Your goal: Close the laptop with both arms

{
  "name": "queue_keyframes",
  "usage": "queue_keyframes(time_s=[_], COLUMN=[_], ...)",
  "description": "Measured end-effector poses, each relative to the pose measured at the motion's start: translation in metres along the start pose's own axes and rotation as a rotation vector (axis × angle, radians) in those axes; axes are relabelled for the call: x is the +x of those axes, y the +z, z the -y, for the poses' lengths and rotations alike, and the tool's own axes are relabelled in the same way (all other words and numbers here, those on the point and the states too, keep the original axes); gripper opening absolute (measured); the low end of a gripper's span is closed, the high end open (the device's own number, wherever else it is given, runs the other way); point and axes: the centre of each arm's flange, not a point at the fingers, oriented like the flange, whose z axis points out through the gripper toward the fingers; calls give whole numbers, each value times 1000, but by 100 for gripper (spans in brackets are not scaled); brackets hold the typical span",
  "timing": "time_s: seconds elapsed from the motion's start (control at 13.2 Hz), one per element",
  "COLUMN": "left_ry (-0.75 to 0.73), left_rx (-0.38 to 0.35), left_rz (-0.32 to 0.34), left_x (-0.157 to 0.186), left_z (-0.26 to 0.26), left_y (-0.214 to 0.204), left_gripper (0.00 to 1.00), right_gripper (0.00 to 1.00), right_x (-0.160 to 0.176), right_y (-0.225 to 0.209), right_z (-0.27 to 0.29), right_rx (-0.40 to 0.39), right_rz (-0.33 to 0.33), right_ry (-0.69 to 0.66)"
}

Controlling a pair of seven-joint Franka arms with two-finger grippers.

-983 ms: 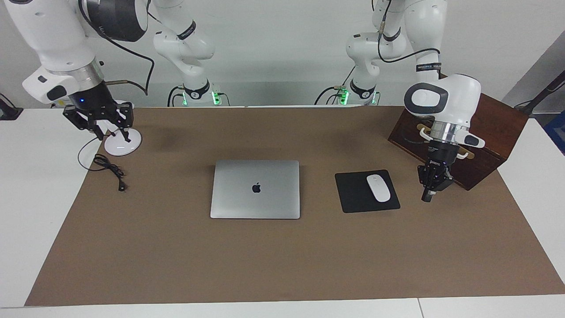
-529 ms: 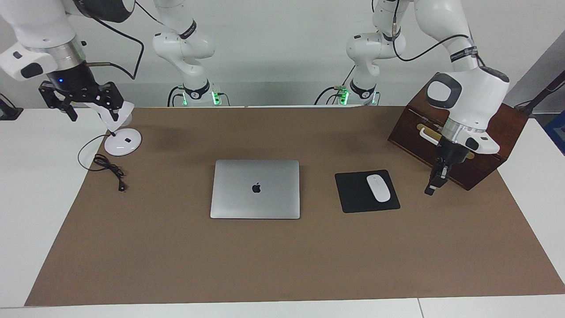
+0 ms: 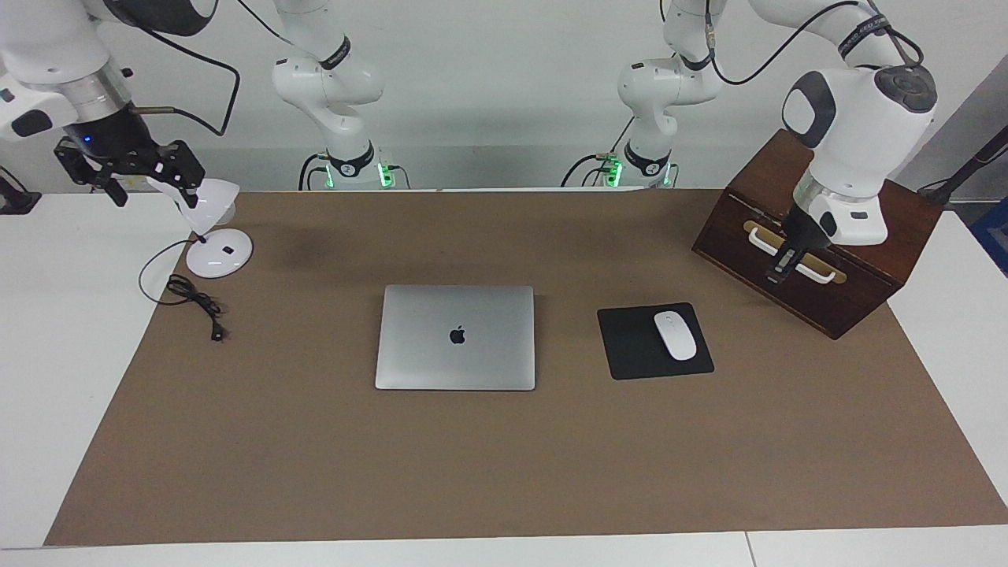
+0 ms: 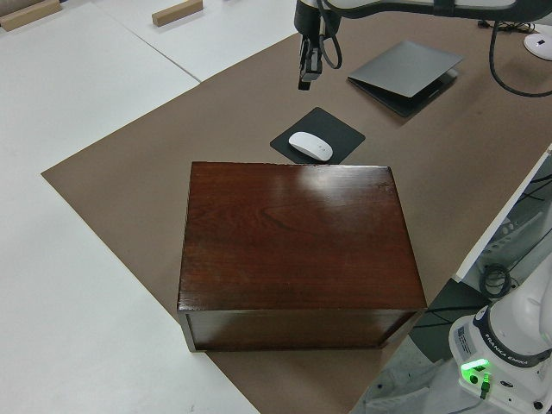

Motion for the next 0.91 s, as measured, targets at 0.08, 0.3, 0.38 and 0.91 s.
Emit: queue_keyframes(time_s=[0.08,0.3,0.38,0.91], left_ry=[-1,-4,4,474], left_rx=[2,-12,-11,16], left_rz=[11,26,32,90], left_x=[-5,-8,-10,-54], left_z=[4,4,3,28], left_y=[-5,-5,-5,-51], left_gripper=[9,45,58,100], right_gripper=[100,100,100,100], right_x=[-2,-11,-15,-15], right_y=[1,3,3,3], right_z=[1,2,2,7], right_rx=[3,10,12,10], right_rz=[3,1,-1,-61], right_ry=[2,1,0,-11])
